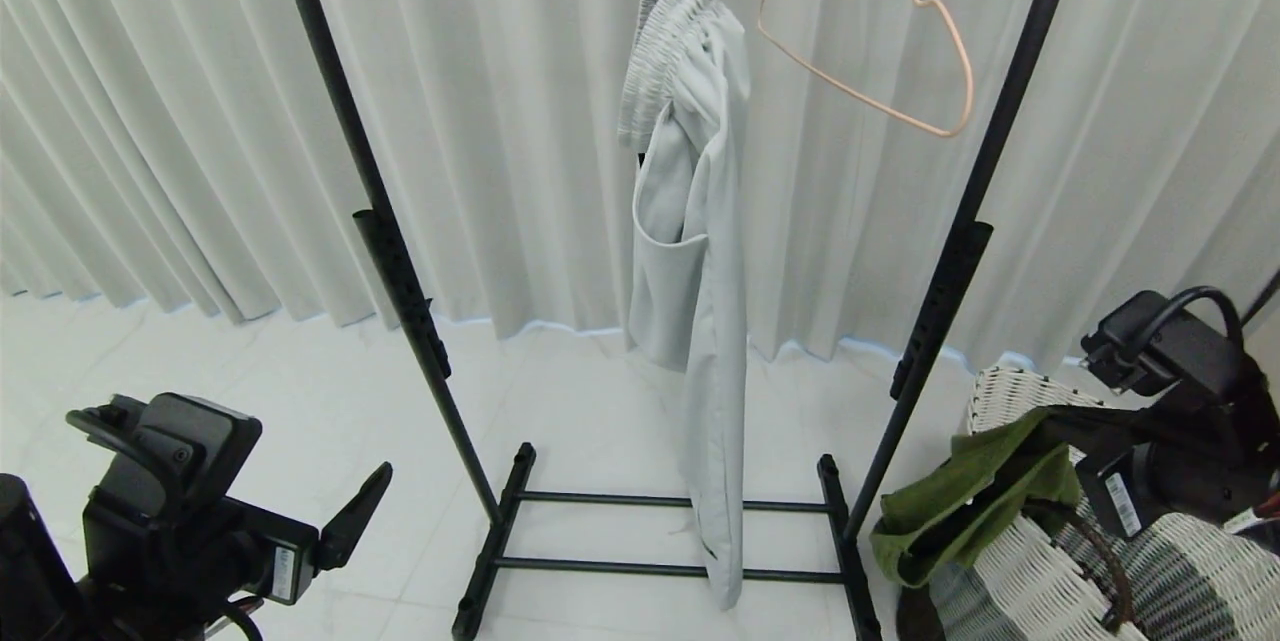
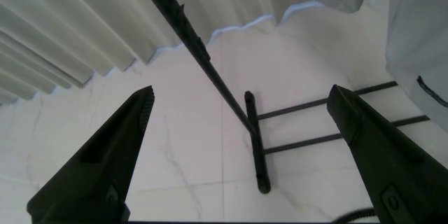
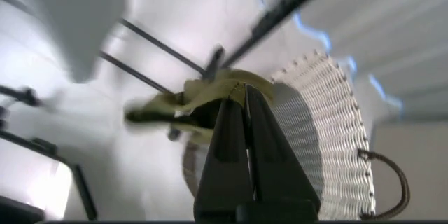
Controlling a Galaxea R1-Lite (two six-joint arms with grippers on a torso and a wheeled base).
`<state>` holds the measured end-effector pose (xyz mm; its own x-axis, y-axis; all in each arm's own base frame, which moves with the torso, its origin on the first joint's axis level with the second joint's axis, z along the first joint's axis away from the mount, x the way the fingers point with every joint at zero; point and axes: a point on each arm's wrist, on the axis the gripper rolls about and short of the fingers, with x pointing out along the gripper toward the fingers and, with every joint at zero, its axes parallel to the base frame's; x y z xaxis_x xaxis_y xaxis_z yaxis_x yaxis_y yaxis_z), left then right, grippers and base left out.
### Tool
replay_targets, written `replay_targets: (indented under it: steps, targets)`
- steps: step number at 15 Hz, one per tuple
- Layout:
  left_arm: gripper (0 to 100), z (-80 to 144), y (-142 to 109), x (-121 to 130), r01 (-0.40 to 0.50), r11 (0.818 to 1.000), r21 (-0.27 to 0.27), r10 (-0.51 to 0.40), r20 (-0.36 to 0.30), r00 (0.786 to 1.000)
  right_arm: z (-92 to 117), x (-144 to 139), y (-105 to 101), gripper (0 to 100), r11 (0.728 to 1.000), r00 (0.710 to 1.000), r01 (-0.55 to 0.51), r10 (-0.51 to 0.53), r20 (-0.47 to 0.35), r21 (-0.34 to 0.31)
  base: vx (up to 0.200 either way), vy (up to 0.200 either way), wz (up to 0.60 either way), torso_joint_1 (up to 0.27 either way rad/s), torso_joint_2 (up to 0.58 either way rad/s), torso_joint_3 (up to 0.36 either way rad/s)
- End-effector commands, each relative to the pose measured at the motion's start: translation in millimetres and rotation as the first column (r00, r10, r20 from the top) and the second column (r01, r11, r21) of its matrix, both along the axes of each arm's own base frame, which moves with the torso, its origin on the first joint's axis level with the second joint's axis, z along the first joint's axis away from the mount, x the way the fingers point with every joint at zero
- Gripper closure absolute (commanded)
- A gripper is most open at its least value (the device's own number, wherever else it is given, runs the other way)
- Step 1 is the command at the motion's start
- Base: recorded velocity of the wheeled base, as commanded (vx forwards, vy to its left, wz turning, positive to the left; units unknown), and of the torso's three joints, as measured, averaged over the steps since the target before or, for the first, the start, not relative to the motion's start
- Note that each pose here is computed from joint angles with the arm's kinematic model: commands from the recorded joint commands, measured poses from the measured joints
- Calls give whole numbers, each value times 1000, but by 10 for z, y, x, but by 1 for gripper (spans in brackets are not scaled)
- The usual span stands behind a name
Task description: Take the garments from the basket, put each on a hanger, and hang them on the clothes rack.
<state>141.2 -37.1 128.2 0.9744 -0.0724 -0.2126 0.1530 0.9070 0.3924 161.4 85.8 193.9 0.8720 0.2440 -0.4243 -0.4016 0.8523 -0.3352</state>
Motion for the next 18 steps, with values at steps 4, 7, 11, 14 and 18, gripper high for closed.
replay_targets:
  steps: [4, 7, 11, 14, 18]
  targets:
    - [0, -21, -75, 16, 42, 999, 7, -42, -16, 999, 334, -201, 39, 100, 997, 994, -72, 68, 85, 42, 0, 0, 0, 0, 0, 0]
    - [0, -4, -110, 2, 65, 998, 4, -65, -6, 998, 417, -232, 80, 100, 993, 990, -103, 98, 100, 50, 0, 133, 0, 2, 3, 2]
    - [0, 31, -148, 33, 83, 997, 2, -83, 6, 997, 475, -263, 143, 100, 988, 984, -145, 138, 116, 59, 0, 200, 0, 2, 4, 0]
    - [0, 26, -245, 23, 147, 989, -2, -147, 0, 989, 575, -291, 221, 100, 978, 973, -192, 179, 143, 77, 0, 67, 0, -1, 1, 2]
    - [0, 10, -590, 90, 299, 954, -12, -299, -33, 954, 695, -333, 301, 100, 965, 959, -243, 223, 176, 100, 0, 0, 0, 0, 0, 0]
